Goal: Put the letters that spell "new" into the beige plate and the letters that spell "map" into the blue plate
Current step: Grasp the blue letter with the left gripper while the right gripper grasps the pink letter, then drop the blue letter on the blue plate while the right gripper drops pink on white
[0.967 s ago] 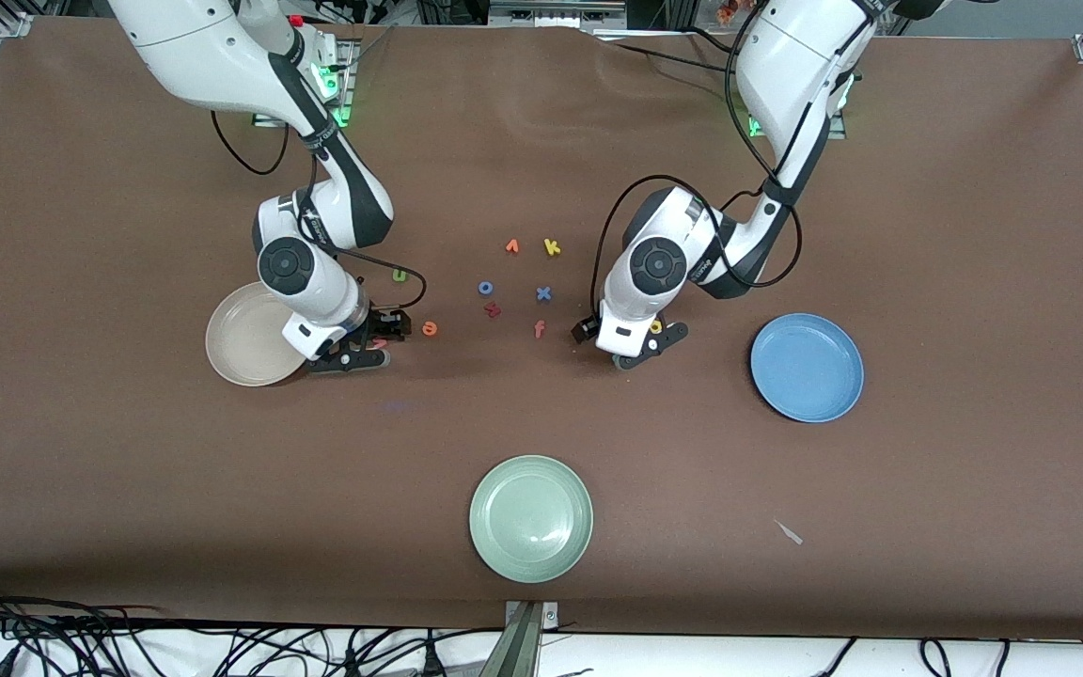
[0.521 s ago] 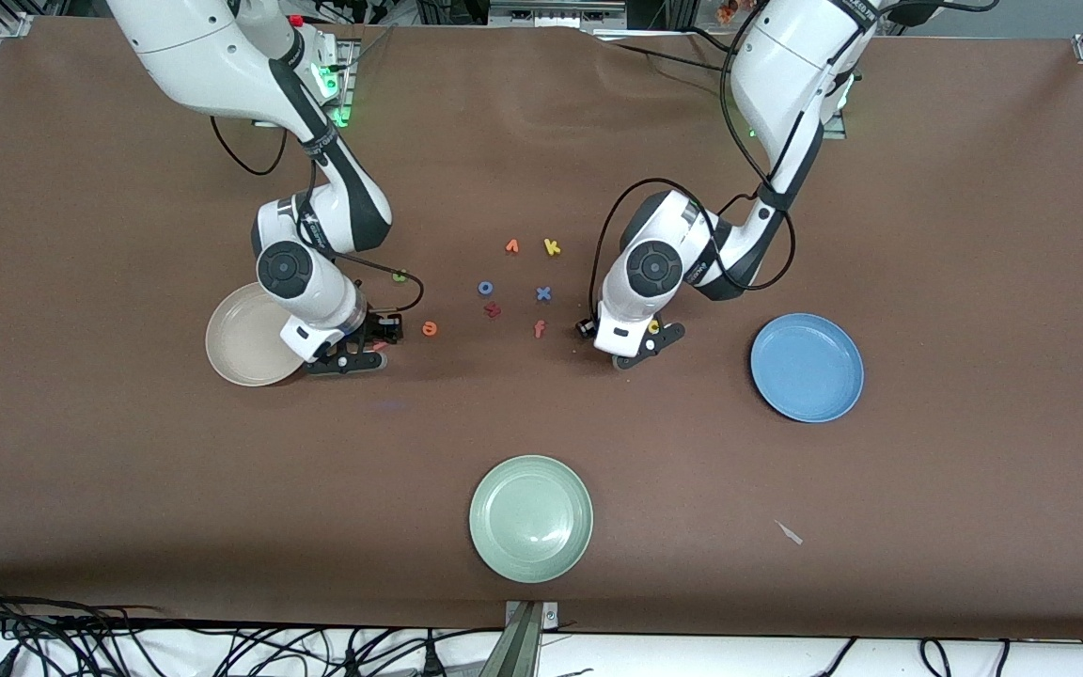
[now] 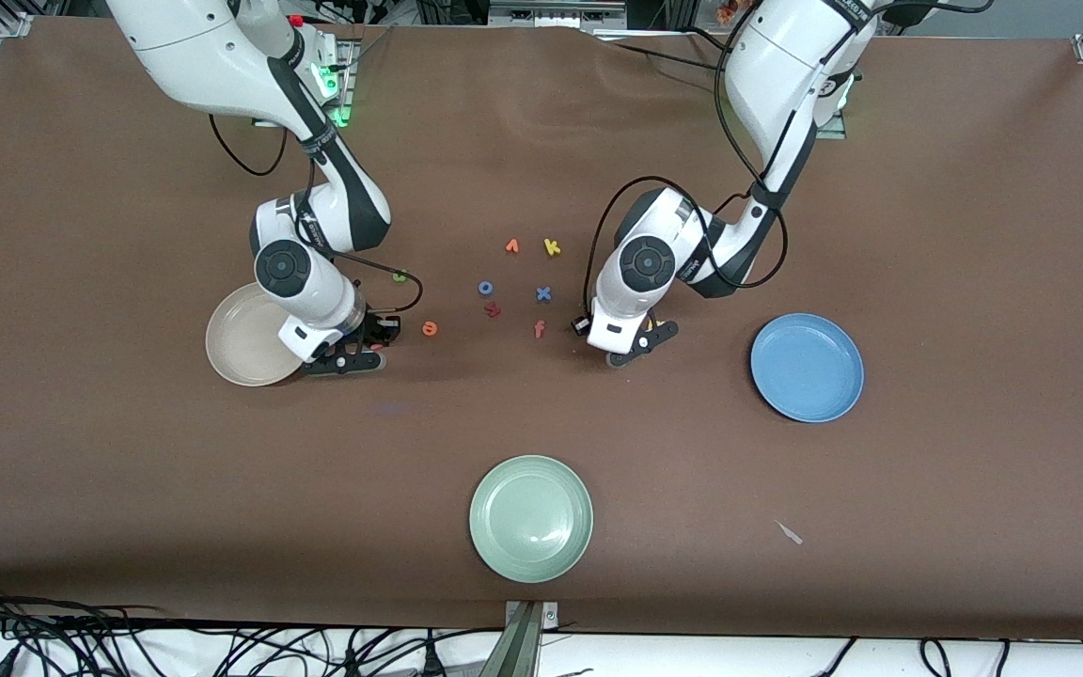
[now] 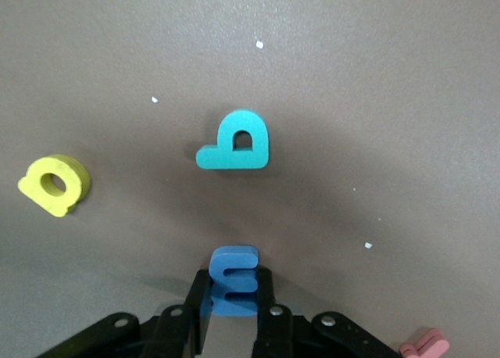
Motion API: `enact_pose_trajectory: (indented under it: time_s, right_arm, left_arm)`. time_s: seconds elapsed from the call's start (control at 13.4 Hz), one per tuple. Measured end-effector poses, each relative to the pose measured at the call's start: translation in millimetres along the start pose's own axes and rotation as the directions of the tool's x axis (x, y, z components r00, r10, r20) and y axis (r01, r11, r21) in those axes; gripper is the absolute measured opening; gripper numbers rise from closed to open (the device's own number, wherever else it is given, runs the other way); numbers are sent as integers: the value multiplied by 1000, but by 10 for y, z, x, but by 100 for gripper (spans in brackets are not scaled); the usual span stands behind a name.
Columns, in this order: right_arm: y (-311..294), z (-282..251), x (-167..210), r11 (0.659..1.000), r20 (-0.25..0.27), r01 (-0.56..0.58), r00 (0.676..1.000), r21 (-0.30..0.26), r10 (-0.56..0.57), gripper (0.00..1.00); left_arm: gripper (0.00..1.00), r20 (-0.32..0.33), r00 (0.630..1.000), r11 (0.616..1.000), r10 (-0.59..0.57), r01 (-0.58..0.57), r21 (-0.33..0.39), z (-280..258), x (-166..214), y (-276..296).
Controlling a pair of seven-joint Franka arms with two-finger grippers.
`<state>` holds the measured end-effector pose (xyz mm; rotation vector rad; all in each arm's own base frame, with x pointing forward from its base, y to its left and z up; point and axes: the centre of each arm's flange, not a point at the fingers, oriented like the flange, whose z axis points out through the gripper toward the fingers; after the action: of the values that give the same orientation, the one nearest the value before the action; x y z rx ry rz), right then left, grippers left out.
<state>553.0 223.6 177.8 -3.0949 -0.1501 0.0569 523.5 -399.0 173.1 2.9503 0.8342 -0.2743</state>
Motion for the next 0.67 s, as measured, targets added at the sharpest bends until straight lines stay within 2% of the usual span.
enact_pose_trajectory:
  time_s: [0.15,0.37,0.67]
  right_arm:
    - [-4,-9,6,1000,-2,0,1000,1,0,27]
    - [-15,-106,83,1000,3,0,1000,0,0,27]
    - [366,-678,367,999,68,14,998,-40,-11,27]
  left_arm:
    - [27,19,1000,999,6,-7,39,-127,136,-72]
    - [27,48,998,997,48,-51,56,-621,585,-312]
    - [27,96,981,981,169,-177,80,-1093,1129,-789]
